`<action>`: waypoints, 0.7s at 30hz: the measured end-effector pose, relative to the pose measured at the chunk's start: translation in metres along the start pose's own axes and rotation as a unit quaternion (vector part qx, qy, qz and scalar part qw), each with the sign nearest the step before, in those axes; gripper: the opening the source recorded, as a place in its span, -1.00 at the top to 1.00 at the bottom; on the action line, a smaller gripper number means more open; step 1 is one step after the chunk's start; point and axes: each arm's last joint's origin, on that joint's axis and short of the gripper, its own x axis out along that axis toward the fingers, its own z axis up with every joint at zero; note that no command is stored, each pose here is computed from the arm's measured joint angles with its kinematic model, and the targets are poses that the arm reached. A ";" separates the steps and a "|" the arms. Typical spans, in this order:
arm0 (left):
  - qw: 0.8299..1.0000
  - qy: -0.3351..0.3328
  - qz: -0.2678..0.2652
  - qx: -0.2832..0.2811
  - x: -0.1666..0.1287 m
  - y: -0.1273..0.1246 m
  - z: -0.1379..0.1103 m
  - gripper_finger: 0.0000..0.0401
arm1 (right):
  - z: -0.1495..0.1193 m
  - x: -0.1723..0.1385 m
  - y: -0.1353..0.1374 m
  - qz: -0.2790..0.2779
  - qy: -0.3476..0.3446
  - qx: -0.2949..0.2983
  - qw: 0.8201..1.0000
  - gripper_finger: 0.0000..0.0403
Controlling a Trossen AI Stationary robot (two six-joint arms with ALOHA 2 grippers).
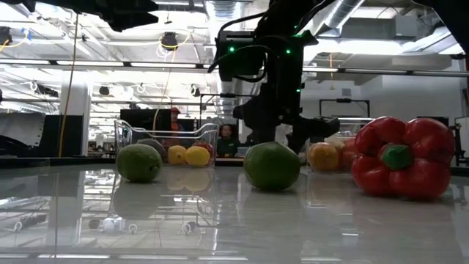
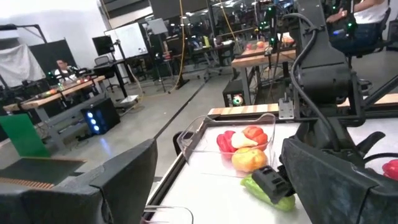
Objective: Sort produce into baskets
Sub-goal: Put the cucumber into the right transparent bin
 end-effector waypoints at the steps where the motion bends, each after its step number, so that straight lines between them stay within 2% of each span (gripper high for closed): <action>1: 1.000 0.001 0.000 0.000 0.000 0.000 0.000 -0.65 | 0.000 0.000 0.000 0.000 0.000 0.000 1.000 -0.06; 6: 1.000 0.003 -0.001 0.000 0.000 0.000 0.000 -0.65 | 0.004 -0.002 0.000 -0.011 -0.007 0.003 1.000 0.13; 10: 1.000 0.003 -0.001 0.000 0.000 0.000 0.000 -0.65 | 0.006 -0.016 -0.011 -0.044 -0.009 0.027 0.999 0.09; 13: 1.000 0.003 0.000 0.000 0.000 0.000 -0.001 -0.65 | 0.003 -0.038 -0.025 -0.075 -0.012 0.059 0.995 0.05; 17: 1.000 0.003 -0.001 -0.002 0.000 0.000 -0.001 -0.65 | -0.017 -0.076 -0.045 -0.108 -0.045 0.132 0.984 0.06; 21: 1.000 0.007 -0.001 -0.003 0.000 0.000 -0.001 -0.65 | -0.043 -0.099 -0.048 -0.109 -0.050 0.192 0.974 0.05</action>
